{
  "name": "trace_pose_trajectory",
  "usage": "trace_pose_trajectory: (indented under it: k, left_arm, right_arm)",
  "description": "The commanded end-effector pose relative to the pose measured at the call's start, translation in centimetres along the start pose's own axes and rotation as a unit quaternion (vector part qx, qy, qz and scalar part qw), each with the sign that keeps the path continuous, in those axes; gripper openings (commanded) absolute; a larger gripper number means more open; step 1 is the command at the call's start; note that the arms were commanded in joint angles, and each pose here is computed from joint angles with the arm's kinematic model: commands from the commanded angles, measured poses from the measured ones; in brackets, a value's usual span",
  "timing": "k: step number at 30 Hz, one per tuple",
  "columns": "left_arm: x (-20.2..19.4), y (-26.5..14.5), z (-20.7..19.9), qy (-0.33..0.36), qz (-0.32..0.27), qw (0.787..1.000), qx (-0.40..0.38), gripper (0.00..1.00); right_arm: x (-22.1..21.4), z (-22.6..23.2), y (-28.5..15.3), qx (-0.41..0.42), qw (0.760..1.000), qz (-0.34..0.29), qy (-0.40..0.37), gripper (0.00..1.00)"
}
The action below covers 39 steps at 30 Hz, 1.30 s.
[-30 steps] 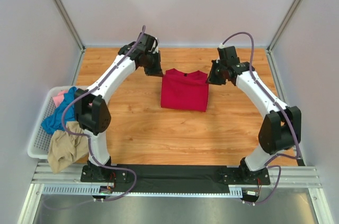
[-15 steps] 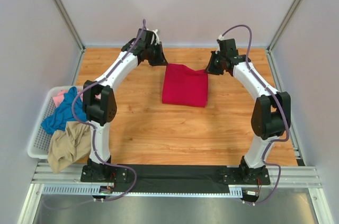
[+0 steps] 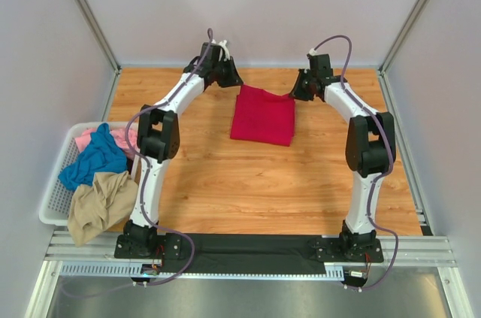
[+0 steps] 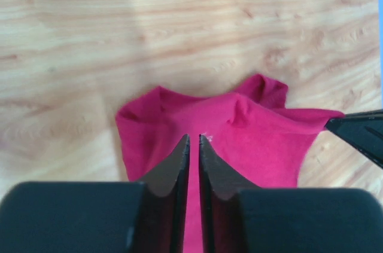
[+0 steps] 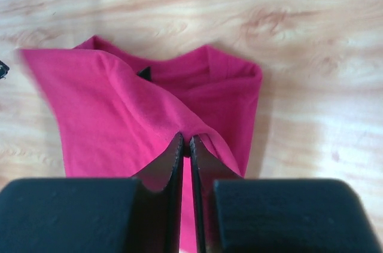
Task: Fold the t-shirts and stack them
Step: Fold the tshirt, then neatly place the folded tshirt to the corner
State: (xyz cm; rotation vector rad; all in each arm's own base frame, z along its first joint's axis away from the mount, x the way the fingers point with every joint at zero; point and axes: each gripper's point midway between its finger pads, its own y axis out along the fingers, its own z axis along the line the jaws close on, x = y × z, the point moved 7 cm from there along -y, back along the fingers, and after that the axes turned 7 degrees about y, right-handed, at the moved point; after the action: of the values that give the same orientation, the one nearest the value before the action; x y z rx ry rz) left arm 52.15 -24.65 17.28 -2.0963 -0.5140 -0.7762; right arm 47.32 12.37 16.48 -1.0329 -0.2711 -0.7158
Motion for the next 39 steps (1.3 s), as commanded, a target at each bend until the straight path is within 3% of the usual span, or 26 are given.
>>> trace_pose_trajectory:
  k: [1, 2, 5, 8, 11, 20, 28, 31, 32, 35, 39]
  left_arm:
    - [2.3, 1.3, 1.1, 0.005, -0.049, 0.998, -0.026, 0.18]
    - [2.5, 1.6, 1.9, 0.0, -0.053, 0.998, -0.029, 0.22]
    - [3.2, 1.6, 3.1, -0.005, -0.057, 0.998, -0.037, 0.37]
    - [3.6, -0.4, 3.8, 0.007, -0.051, 0.999, -0.017, 0.4]
    - [2.6, -2.5, 2.9, 0.022, -0.044, 0.999, -0.024, 0.4]
    - [-6.6, -4.9, 1.4, 0.039, 0.055, 0.998, -0.01, 0.41]
    - [-12.5, -3.3, 2.3, 0.027, 0.126, 0.992, 0.003, 0.39]
    - [-13.3, -3.3, 2.4, 0.02, 0.133, 0.991, 0.005, 0.24]
    - [-13.4, -3.4, 2.4, 0.019, 0.133, 0.991, 0.007, 0.12]
    - [-13.8, -3.5, 2.8, 0.009, 0.139, 0.99, 0.026, 0.0]
    - [-15.6, -3.6, 3.2, -0.017, 0.156, 0.987, 0.027, 0.0]
  right_arm:
    - [2.8, 0.3, 1.8, 0.024, 0.999, -0.043, 0.0, 0.09]
    - [3.1, 0.0, 2.2, 0.019, 0.999, -0.047, 0.009, 0.11]
    - [3.6, -1.3, 3.0, 0.007, 0.999, -0.036, 0.033, 0.33]
    - [2.3, -1.8, 1.8, 0.001, 0.999, -0.025, 0.033, 0.46]
    - [1.4, -1.5, -0.3, 0.014, 0.999, -0.017, 0.025, 0.53]
    - [-5.5, -4.0, -1.9, 0.037, 0.994, 0.102, -0.021, 0.55]
    - [-7.7, -5.5, -0.6, 0.049, 0.99, 0.126, -0.03, 0.53]
    - [-8.1, -5.1, 0.0, 0.078, 0.988, 0.133, -0.017, 0.46]
    - [-8.4, -5.1, 0.1, 0.082, 0.987, 0.139, -0.012, 0.4]
    - [-9.0, -5.2, 0.7, 0.095, 0.985, 0.146, 0.001, 0.2]
    - [-9.4, -6.1, 1.7, 0.076, 0.984, 0.159, 0.006, 0.13]
